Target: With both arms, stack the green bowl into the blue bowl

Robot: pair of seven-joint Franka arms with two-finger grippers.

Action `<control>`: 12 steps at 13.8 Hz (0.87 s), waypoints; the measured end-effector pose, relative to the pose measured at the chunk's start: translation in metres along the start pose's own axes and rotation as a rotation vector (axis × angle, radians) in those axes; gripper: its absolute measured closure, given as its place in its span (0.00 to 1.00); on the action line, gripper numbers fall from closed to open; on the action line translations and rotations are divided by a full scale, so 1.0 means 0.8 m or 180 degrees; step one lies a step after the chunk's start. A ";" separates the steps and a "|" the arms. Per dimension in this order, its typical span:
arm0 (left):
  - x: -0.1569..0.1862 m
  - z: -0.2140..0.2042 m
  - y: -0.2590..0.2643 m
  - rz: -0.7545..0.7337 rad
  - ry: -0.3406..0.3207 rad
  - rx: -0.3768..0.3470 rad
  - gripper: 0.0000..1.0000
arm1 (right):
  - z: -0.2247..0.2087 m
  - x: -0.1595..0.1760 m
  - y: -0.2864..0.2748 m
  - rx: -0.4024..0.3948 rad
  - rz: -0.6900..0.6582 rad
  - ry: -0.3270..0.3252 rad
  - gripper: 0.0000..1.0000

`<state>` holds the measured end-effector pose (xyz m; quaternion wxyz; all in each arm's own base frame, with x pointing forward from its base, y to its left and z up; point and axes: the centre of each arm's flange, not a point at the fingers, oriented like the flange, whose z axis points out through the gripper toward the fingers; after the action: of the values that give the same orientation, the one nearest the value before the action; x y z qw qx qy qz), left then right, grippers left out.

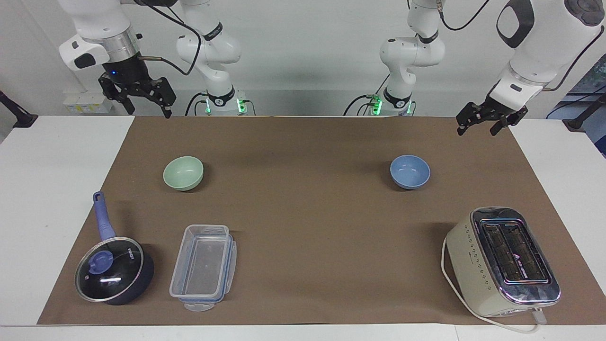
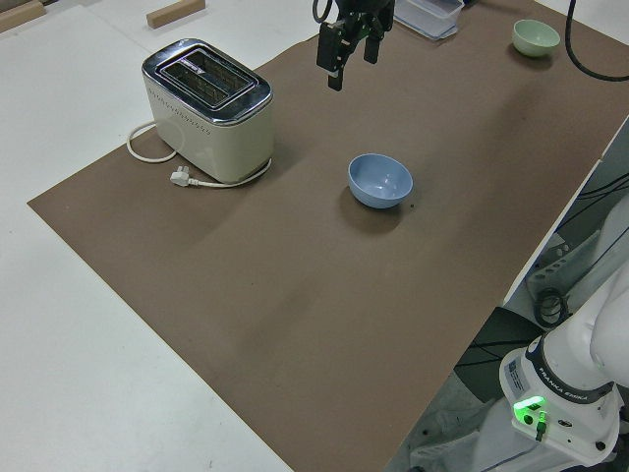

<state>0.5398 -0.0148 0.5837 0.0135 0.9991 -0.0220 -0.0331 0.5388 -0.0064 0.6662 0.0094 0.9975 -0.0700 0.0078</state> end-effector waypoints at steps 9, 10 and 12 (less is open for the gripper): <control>0.005 0.028 -0.001 0.0054 0.0087 0.0002 0.00 | 0.000 0.000 0.000 0.0000 0.0000 0.0000 0.00; 0.006 0.039 -0.002 0.0116 0.0097 0.0003 0.00 | 0.000 0.000 0.000 0.0000 0.0000 0.0000 0.00; 0.007 0.062 -0.003 0.0181 0.0113 0.0005 0.00 | 0.000 0.000 0.000 0.0000 0.0000 0.0000 0.00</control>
<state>0.5422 -0.0140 0.5338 0.0141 0.9985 -0.0501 -0.0149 0.5388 -0.0064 0.6662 0.0094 0.9975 -0.0700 0.0078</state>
